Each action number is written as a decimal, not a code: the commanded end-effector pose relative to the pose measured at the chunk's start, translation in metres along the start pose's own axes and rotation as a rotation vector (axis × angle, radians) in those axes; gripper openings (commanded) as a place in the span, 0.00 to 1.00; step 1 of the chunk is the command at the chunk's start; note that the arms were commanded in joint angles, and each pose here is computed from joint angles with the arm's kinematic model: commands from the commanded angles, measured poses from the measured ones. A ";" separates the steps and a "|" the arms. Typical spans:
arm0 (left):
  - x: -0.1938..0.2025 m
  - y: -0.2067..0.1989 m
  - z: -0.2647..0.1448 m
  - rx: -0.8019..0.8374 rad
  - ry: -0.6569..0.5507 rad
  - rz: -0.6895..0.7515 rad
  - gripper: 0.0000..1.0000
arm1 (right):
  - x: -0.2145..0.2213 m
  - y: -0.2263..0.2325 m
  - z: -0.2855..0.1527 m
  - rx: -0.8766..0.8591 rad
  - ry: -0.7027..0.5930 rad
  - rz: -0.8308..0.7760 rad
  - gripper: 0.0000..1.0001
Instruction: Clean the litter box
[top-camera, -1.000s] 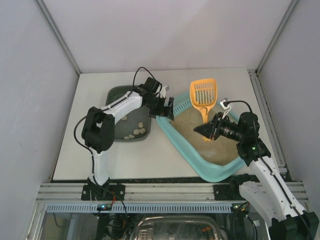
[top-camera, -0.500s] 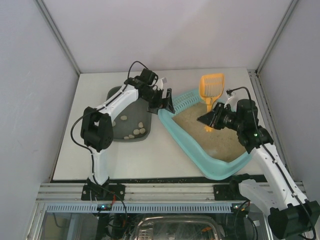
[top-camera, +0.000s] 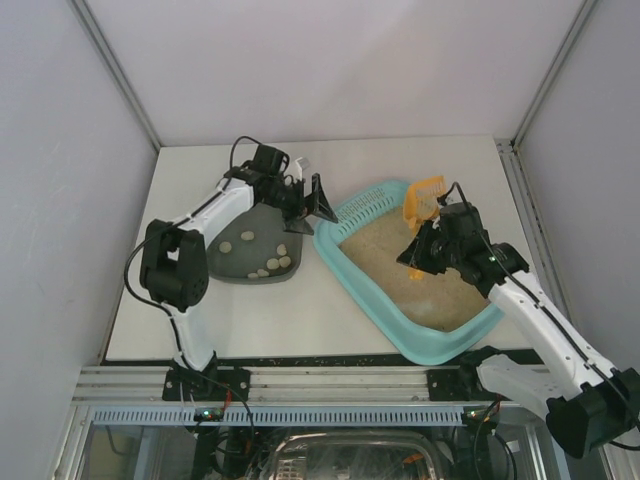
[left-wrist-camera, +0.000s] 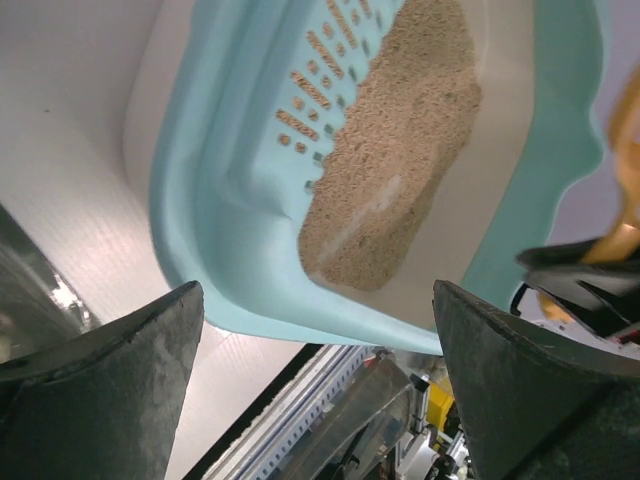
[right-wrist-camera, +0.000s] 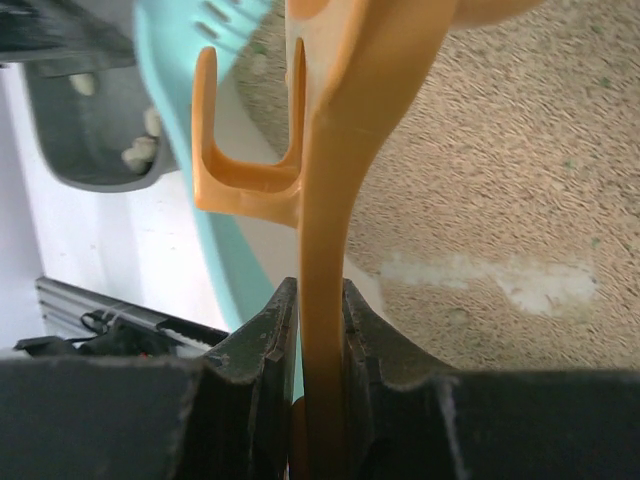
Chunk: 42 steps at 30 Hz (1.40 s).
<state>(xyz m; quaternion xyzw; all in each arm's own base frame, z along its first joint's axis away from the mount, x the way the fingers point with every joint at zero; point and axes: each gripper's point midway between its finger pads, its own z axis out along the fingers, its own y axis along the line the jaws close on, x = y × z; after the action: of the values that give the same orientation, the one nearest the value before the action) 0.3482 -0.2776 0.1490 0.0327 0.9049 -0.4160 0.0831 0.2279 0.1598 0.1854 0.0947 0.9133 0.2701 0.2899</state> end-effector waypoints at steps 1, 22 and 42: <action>-0.003 -0.034 -0.023 0.112 -0.040 0.000 1.00 | -0.004 -0.014 0.002 0.106 0.005 -0.023 0.00; -0.116 0.078 -0.247 -0.390 -0.957 -0.431 1.00 | -0.088 -0.060 -0.027 0.247 -0.339 -0.114 0.00; -0.206 0.078 -0.200 -0.658 -0.795 -0.288 1.00 | -0.094 -0.031 0.011 0.096 -0.235 -0.191 0.00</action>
<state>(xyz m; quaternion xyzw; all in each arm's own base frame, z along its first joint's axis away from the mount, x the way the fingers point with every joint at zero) 0.5249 -0.0508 0.1964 -0.3507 0.8750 -0.0713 0.3262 0.2920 0.0900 0.1700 0.0963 0.9100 0.1736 0.3640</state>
